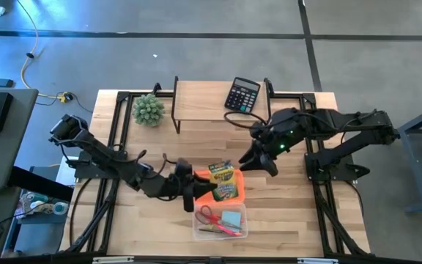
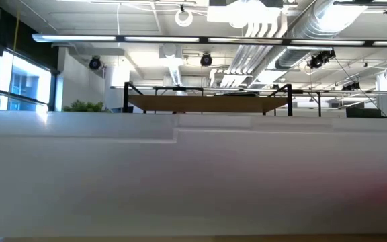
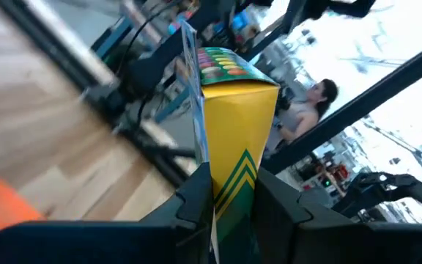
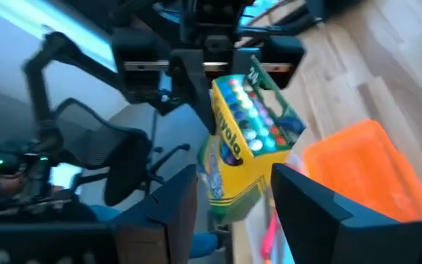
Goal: Pack school essentials
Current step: Put the crayon box into the orange supply box
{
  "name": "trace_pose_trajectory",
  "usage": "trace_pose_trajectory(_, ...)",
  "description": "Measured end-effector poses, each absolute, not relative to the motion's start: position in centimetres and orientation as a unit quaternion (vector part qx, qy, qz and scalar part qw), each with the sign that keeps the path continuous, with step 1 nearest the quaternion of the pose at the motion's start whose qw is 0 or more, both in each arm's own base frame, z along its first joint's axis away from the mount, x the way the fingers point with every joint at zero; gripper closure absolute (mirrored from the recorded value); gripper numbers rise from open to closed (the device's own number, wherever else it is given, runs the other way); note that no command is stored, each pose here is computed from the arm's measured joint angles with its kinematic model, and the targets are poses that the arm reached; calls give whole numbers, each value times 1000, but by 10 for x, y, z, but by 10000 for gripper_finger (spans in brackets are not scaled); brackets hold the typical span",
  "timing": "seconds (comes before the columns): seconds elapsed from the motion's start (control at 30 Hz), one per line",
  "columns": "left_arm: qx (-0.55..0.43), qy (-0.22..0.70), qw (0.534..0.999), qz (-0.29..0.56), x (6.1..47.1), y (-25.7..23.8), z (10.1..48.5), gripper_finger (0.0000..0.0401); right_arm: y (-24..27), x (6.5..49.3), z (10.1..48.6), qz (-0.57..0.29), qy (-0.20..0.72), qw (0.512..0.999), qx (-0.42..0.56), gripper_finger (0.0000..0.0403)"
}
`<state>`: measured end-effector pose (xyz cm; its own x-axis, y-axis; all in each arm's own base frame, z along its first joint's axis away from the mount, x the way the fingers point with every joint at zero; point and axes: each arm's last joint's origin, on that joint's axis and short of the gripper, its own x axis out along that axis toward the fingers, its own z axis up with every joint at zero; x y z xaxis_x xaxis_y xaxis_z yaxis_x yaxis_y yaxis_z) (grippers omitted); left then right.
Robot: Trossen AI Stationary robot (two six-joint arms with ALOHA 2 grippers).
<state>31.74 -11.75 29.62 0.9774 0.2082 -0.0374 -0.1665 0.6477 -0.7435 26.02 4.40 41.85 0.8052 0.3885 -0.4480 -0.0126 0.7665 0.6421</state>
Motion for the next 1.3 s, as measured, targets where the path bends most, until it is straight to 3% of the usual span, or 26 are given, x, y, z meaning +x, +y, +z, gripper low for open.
trace_pose_trajectory(0.37,-377,-45,923,67,321,-111,304,334,45,267,438,155,198,907,338,237)
trace_pose_trajectory(0.6,-350,-37,935,51,322,-111,304,336,43,270,452,184,119,930,295,237)
trace_pose_trajectory(0.93,-327,-35,943,51,322,-111,304,336,24,272,459,184,96,911,355,237)
trace_pose_trajectory(1.3,-326,-38,943,58,325,-102,304,335,19,272,456,181,105,919,335,218)
